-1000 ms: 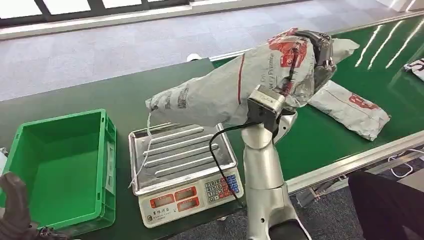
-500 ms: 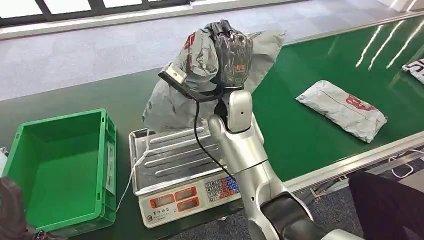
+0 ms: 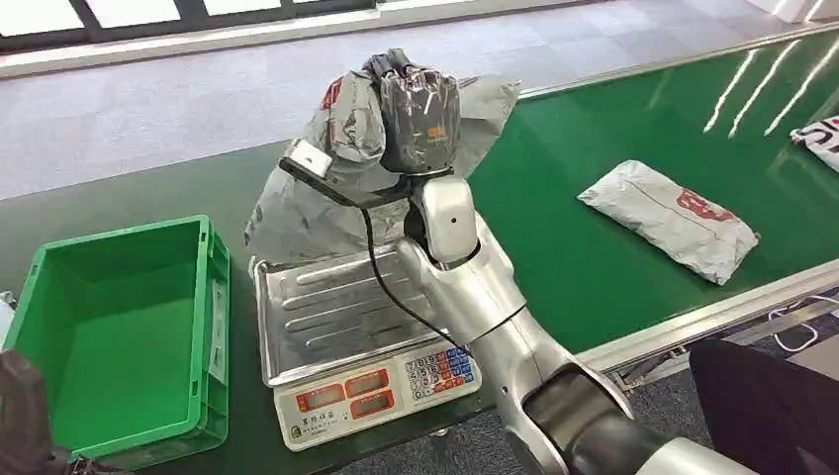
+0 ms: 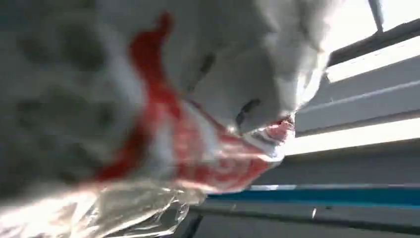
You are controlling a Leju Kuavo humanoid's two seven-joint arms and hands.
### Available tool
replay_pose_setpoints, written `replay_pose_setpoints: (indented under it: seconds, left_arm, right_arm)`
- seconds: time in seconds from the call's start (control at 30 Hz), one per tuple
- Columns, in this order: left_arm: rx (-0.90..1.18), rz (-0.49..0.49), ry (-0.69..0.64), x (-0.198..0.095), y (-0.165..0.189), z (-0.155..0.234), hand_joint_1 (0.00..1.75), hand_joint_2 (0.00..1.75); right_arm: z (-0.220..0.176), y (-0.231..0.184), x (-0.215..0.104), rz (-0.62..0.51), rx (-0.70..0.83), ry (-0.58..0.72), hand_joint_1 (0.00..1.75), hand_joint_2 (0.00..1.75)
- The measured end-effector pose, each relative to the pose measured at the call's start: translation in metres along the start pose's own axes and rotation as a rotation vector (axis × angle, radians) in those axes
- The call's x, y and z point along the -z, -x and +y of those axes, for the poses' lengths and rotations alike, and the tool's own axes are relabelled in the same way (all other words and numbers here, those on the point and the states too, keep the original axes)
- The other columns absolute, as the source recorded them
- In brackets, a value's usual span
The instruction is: Moved the parcel from conveyor to table for the left to box.
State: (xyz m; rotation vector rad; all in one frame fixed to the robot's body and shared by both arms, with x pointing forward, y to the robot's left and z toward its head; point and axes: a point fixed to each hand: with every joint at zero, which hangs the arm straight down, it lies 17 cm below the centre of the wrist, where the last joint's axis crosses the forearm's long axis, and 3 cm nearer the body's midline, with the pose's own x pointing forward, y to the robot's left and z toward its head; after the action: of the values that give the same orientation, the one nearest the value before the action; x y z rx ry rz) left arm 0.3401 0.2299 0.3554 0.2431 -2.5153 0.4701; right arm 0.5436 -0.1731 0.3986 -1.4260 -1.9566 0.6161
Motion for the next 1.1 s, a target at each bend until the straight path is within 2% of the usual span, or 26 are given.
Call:
replay_pose_setpoints:
  seconds: [0.07, 0.23, 0.37, 0.43, 0.63, 1.1]
  left_arm:
    - [-0.003, 0.000, 0.004, 0.000, 0.000, -0.001, 0.00, 1.75]
    - [-0.001, -0.004, 0.009, 0.000, -0.001, -0.002, 0.00, 1.75]
    - [0.002, -0.008, 0.010, 0.001, -0.002, -0.001, 0.00, 1.75]
    - [0.002, -0.011, 0.009, 0.001, -0.003, 0.000, 0.00, 1.75]
    - [0.015, -0.017, 0.003, 0.001, -0.005, 0.005, 0.00, 1.75]
    - [0.035, -0.023, -0.005, 0.000, -0.009, 0.011, 0.00, 1.75]
  right_arm:
    - [0.005, -0.013, -0.001, -0.056, 0.101, -0.031, 1.75, 1.75]
    - [-0.007, -0.035, -0.002, -0.143, 0.219, -0.001, 1.75, 1.75]
    - [-0.015, -0.073, -0.013, -0.257, 0.599, -0.099, 1.75, 1.75]
    - [-0.024, -0.083, -0.016, -0.291, 0.684, -0.107, 1.75, 1.75]
    - [-0.041, -0.089, -0.017, -0.324, 0.735, -0.087, 1.75, 1.75]
    - [-0.054, -0.083, -0.014, -0.319, 0.726, -0.033, 1.75, 1.75]
